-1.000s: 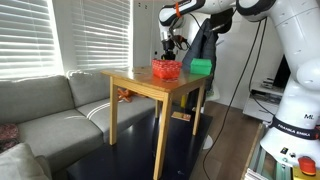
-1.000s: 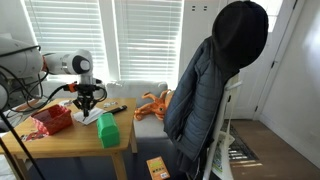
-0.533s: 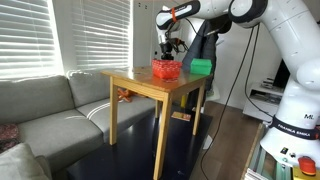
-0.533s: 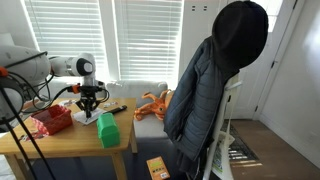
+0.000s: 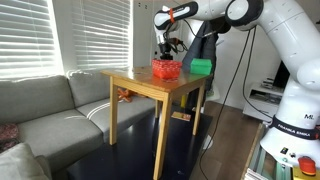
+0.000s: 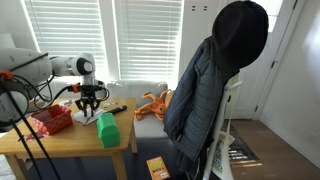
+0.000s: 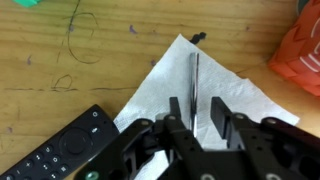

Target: Put the spoon on the white paper

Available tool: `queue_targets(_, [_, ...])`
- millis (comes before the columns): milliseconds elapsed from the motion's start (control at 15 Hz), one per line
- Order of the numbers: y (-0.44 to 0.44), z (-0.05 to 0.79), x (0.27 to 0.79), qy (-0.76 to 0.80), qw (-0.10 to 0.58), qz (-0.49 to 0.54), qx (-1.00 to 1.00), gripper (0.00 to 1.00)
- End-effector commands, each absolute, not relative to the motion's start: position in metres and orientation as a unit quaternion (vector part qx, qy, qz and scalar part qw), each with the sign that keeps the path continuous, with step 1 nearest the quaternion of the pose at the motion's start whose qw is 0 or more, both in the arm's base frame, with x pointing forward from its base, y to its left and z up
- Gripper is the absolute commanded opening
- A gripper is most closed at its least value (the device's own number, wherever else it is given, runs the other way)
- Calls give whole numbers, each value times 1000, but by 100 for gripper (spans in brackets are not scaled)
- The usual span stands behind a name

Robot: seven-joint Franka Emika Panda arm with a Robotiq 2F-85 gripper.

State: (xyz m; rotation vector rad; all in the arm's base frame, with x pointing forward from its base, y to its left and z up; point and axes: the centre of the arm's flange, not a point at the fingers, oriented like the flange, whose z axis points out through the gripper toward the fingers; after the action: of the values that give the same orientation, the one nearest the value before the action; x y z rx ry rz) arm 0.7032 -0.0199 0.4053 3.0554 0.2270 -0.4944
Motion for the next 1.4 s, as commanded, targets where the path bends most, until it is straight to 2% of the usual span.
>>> queue_targets(0, [-8, 442, 699, 90, 29, -146, 985, 70])
queue_targets(267, [-3, 498, 666, 75, 26, -92, 993, 96])
queue_targets(333, [-5, 512, 657, 70, 26, -75, 994, 99])
queue_targets(733, [-23, 585, 611, 35, 39, 43, 998, 100])
queue_targets(1067, [-43, 600, 579, 32, 44, 76, 996, 100])
queue_targets(1133, [-36, 610, 615, 36, 41, 64, 996, 100])
queue_targets(1333, [-43, 608, 601, 30, 41, 68, 996, 100])
